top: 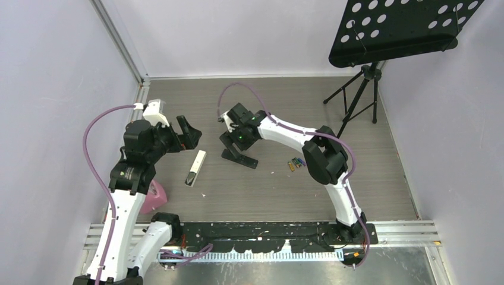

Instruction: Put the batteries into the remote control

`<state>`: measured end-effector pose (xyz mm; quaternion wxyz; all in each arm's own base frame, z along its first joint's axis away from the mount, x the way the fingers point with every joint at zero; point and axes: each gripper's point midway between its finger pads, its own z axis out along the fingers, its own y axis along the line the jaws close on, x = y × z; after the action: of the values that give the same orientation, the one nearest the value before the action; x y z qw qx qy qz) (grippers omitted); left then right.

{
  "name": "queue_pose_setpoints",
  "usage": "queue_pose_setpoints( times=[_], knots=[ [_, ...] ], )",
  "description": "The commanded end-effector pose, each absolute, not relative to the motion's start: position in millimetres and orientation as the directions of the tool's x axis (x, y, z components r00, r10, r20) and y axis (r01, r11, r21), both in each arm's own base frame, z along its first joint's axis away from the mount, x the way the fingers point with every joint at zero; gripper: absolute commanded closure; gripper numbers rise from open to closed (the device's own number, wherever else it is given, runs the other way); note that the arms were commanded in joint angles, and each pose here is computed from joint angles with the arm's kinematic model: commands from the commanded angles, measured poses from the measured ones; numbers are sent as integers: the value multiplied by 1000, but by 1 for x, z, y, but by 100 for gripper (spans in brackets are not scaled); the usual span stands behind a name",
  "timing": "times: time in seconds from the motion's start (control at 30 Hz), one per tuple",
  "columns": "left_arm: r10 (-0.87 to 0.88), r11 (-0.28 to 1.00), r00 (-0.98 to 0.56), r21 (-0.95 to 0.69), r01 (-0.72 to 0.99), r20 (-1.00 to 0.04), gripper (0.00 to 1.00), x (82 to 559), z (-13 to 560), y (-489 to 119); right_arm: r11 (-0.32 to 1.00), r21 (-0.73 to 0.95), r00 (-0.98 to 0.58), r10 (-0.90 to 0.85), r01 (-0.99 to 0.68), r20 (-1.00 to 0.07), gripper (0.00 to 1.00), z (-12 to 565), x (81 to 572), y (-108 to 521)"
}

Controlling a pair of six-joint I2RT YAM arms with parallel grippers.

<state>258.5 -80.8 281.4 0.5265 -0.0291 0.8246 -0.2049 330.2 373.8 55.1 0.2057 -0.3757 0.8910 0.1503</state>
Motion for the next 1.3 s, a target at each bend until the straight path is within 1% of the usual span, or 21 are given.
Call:
queue_pose_setpoints(
  times=[0.0, 0.07, 0.23, 0.33, 0.4, 0.5, 0.57, 0.67, 0.77, 0.83, 0.87, 0.97, 1.03, 1.1, 1.17, 1.27],
  knots=[
    [-257, 918, -400, -351, 183, -880, 0, 261, 295, -80, 630, 66, -559, -631, -774, -538, 21, 53, 338, 399],
    [-260, 917, -401, -355, 182, -878, 0, 261, 295, -80, 617, 47, -539, -646, -786, -541, 25, 48, 337, 402],
    [-260, 918, -403, -354, 178, -878, 0, 261, 295, -79, 564, 12, -484, -698, -826, -528, 28, 38, 334, 406],
    [-260, 918, -403, -354, 178, -878, 0, 260, 295, -79, 551, -3, -473, -718, -835, -511, 32, 32, 335, 405],
    [-260, 918, -404, -354, 179, -877, 0, 260, 295, -79, 550, -13, -470, -727, -835, -500, 38, 28, 337, 403],
    [-262, 916, -408, -359, 180, -875, 0, 260, 295, -80, 553, -33, -468, -734, -832, -492, 55, 27, 340, 401],
    [-265, 914, -406, -362, 182, -874, 0, 260, 296, -81, 555, -47, -464, -737, -831, -491, 60, 27, 341, 401],
    [-270, 911, -413, -369, 182, -870, 0, 260, 294, -82, 582, -81, -469, -723, -809, -508, 67, 31, 347, 399],
    [-279, 904, -425, -384, 186, -861, 0, 260, 292, -85, 644, -108, -496, -675, -757, -546, 70, 39, 358, 397],
    [-287, 893, -441, -404, 197, -850, 0, 259, 289, -89, 689, -99, -519, -625, -718, -583, 70, 52, 364, 398],
    [-288, 886, -452, -414, 209, -844, 0, 258, 286, -92, 709, -84, -529, -595, -701, -605, 70, 61, 366, 399],
    [-289, 855, -483, -449, 258, -827, 0, 255, 278, -105, 777, 29, -584, -448, -629, -677, 70, 95, 370, 404],
    [-300, 826, -506, -486, 287, -809, 0, 253, 273, -114, 805, 125, -610, -327, -580, -722, 69, 121, 375, 405],
    [-309, 790, -526, -522, 321, -792, 0, 253, 269, -124, 822, 239, -644, -189, -517, -741, 68, 143, 378, 401],
    [-324, 750, -550, -563, 346, -770, 0, 252, 266, -133, 793, 389, -683, -45, -468, -729, 69, 166, 378, 400],
    [-343, 677, -585, -626, 389, -735, 0, 250, 265, -148, 682, 603, -718, 161, -414, -677, 69, 203, 378, 399]
  ],
)
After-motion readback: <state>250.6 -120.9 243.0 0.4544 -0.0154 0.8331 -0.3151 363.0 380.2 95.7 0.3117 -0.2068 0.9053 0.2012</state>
